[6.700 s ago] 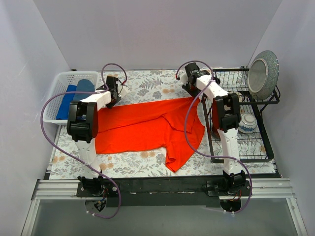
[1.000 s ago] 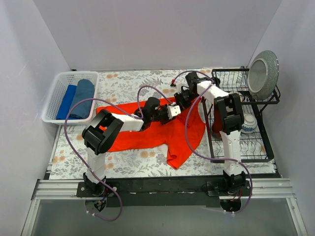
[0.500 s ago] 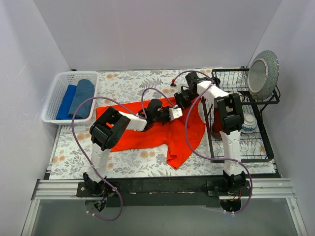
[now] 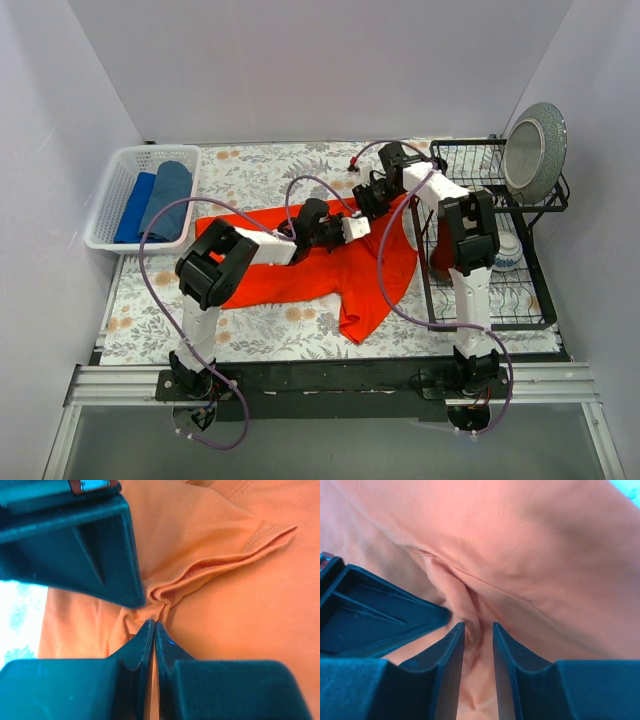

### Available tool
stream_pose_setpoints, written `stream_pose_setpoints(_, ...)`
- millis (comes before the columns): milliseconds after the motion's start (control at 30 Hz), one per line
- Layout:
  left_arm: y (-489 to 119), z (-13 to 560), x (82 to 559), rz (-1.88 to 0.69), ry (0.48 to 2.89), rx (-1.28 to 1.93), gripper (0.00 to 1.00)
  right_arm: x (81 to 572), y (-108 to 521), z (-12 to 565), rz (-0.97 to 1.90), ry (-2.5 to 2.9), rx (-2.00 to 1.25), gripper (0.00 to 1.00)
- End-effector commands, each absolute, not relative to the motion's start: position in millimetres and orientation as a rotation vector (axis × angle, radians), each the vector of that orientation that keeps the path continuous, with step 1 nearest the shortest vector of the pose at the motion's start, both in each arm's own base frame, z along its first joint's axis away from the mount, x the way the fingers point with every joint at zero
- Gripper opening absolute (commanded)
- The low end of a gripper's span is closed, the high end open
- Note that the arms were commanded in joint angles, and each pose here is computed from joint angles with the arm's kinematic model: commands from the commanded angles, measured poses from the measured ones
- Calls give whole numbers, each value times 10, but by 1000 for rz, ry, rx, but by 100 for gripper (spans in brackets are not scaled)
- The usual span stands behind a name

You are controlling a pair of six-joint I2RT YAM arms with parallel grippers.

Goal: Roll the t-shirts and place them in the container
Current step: Fold the T-shirt at the center of the board.

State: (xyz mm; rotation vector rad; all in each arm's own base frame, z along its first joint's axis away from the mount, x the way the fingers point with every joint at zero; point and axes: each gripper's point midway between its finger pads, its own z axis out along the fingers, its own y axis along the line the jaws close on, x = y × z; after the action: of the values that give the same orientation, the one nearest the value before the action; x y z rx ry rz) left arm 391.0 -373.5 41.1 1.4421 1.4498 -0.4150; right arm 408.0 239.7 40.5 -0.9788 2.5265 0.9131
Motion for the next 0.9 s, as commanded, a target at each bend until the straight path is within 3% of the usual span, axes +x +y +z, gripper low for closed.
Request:
stream_pose_setpoints(0, -3708, 945, 3848, -420, 1402, 1413, 0, 4293, 2327, 896, 848, 2402, -945, 37)
stream_pose_setpoints(400, -3511, 881, 3370, -585, 1524, 1522, 0, 4413, 2090, 664, 677, 2456, -962, 37)
stream_pose_setpoints(867, -3273, 702, 3365, -499, 1585, 1586, 3, 4587, 1693, 380, 282, 2513, -1085, 32)
